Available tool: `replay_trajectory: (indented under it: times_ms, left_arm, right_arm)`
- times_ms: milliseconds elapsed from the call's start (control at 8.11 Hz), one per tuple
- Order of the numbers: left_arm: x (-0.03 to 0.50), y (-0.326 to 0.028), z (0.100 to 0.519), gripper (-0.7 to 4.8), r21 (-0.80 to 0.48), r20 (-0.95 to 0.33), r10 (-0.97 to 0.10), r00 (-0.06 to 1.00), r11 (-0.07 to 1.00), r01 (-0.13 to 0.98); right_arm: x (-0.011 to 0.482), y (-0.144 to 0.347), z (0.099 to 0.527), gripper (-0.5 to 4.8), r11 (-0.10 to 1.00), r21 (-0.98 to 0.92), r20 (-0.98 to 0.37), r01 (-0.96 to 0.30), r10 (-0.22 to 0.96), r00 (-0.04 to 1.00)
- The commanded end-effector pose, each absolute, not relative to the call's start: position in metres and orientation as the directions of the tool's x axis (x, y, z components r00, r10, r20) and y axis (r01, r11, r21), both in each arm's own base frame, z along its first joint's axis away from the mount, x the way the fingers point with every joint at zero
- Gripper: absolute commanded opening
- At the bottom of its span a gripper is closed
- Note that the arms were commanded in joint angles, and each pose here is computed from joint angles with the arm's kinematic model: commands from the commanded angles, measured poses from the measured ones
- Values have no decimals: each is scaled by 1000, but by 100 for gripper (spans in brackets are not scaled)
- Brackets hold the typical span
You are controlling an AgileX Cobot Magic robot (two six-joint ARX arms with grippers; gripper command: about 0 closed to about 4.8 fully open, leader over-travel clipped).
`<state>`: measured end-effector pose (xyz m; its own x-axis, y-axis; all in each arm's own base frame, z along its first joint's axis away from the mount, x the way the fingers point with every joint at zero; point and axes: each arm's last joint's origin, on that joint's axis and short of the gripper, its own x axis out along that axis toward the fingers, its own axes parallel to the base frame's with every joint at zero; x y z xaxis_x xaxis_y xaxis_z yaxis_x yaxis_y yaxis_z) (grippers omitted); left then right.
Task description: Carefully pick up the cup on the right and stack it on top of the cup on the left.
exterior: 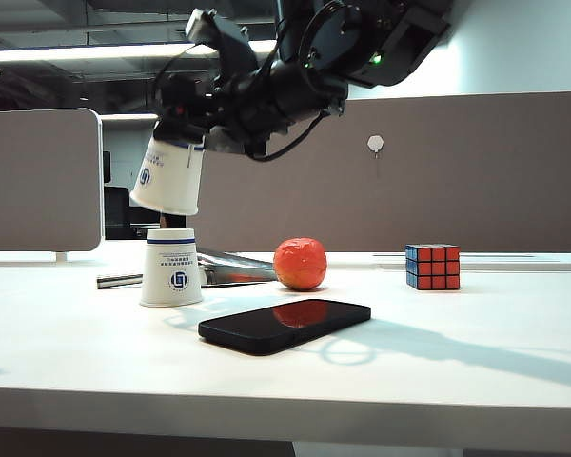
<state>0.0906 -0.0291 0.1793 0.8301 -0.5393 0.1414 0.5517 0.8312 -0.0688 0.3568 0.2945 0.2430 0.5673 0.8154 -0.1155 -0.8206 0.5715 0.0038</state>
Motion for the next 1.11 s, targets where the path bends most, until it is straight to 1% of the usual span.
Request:
replay_trajectory:
  times_ms: [123, 617, 740, 863, 987, 1110]
  left_arm:
    - [90, -29, 180, -5, -22, 145, -551, 822, 829, 559]
    - [90, -29, 181, -5, -21, 148, -551, 821, 829, 560]
    - [90, -29, 181, -5, -21, 148, -551, 821, 828, 560]
    - [90, -29, 181, -5, -21, 149, -551, 821, 828, 560]
    - [90, -29, 181, -5, -20, 155, -551, 820, 828, 560]
    - [90, -29, 182, -5, -19, 161, -551, 819, 828, 561]
  right_arm:
    - [357, 299, 239, 301, 587, -4, -123, -809, 803, 583]
    - [367, 299, 230, 301, 639, -35, -107, -768, 762, 639]
    - [381, 310, 231, 301, 623, -15, -165, -782, 770, 616]
    - [380, 312, 226, 301, 615, -9, -186, -788, 774, 606]
    - [370, 322, 221, 301, 580, 7, -237, -815, 793, 562]
    - [370, 323, 214, 301, 580, 15, -264, -814, 788, 556]
